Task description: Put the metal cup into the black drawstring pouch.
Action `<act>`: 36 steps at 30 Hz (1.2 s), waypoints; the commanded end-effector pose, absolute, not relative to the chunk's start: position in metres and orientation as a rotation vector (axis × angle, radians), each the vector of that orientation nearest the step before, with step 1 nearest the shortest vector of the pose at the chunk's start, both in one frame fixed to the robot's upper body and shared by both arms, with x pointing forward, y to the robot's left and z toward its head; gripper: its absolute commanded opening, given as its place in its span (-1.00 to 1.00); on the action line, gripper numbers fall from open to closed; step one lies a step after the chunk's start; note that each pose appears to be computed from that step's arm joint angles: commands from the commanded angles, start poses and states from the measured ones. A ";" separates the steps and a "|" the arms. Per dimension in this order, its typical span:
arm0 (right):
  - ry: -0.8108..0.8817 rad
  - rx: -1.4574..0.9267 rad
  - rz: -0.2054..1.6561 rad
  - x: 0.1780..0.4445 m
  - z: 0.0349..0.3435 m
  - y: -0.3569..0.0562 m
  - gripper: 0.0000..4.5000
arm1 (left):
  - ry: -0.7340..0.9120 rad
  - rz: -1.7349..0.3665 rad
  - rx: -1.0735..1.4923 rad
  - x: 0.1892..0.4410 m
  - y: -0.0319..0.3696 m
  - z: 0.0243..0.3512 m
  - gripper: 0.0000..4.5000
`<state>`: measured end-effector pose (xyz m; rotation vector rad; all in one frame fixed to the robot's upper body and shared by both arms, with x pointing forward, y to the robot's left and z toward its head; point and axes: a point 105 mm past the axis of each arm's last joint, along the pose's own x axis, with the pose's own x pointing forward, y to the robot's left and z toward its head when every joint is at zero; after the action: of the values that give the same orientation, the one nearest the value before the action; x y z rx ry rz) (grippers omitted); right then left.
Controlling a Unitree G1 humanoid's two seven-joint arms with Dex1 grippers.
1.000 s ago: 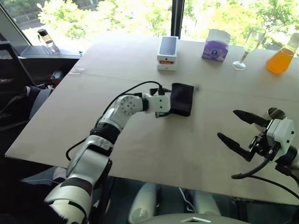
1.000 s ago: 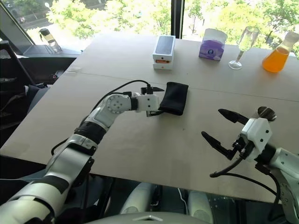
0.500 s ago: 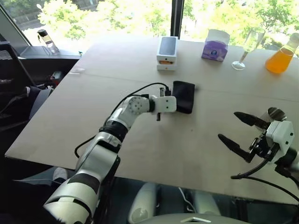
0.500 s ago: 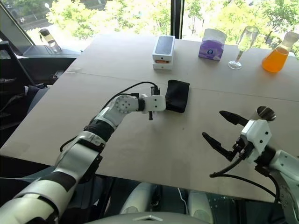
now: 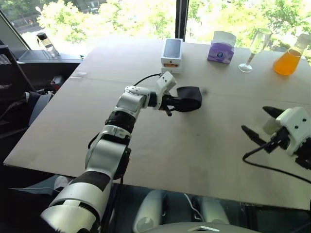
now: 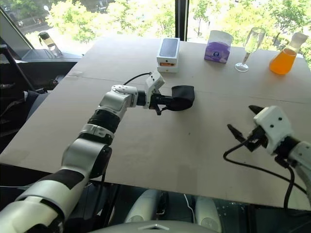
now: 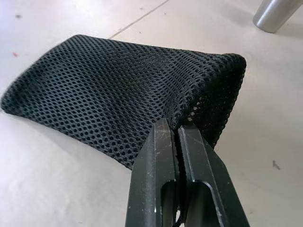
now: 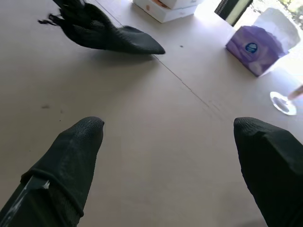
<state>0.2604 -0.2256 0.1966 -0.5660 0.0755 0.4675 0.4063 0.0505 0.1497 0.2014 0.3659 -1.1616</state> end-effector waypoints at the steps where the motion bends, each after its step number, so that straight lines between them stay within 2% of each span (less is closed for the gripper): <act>1: 0.167 -0.558 0.368 0.273 0.207 -0.245 1.00 | 0.319 -1.188 0.223 0.403 0.040 0.162 -0.98; 6: 0.392 -0.494 0.322 0.284 0.182 -0.270 1.00 | 0.322 -1.193 0.204 0.400 0.033 0.165 -0.98; 11: 0.472 -0.490 0.255 0.297 0.184 -0.284 1.00 | 0.328 -1.187 0.205 0.399 0.034 0.162 -0.98; 22: 0.667 -0.436 0.289 0.294 0.176 -0.292 1.00 | 0.315 -1.175 0.196 0.396 0.033 0.162 -0.98; 23: 0.681 -0.435 0.291 0.294 0.176 -0.294 0.77 | 0.313 -1.177 0.190 0.395 0.032 0.162 -1.00; 25: 0.693 -0.451 0.283 0.298 0.175 -0.298 0.46 | 0.310 -1.180 0.186 0.394 0.030 0.163 -1.00; 26: 0.697 -0.453 0.277 0.301 0.174 -0.300 0.18 | 0.309 -1.181 0.185 0.393 0.029 0.163 -1.00; 27: 0.703 -0.461 0.281 0.302 0.173 -0.302 0.07 | 0.308 -1.183 0.182 0.393 0.028 0.163 -1.00; 28: 0.701 -0.457 0.280 0.303 0.173 -0.302 -0.21 | 0.306 -1.183 0.179 0.392 0.027 0.163 -1.00; 32: 0.704 -0.470 0.317 0.302 0.170 -0.302 -0.98 | 0.304 -1.178 0.153 0.391 0.023 0.164 -1.00; 35: 0.660 -0.421 0.327 0.300 0.177 -0.300 -0.98 | 0.312 -1.170 0.135 0.391 0.019 0.164 -1.00; 36: 0.590 -0.351 0.370 0.299 0.186 -0.288 -0.98 | 0.323 -1.167 0.123 0.390 0.017 0.164 -1.00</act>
<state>0.2986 -0.2982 0.1604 -0.3827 0.7042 0.3368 0.3922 0.0245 0.1477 0.1365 0.3791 -1.1481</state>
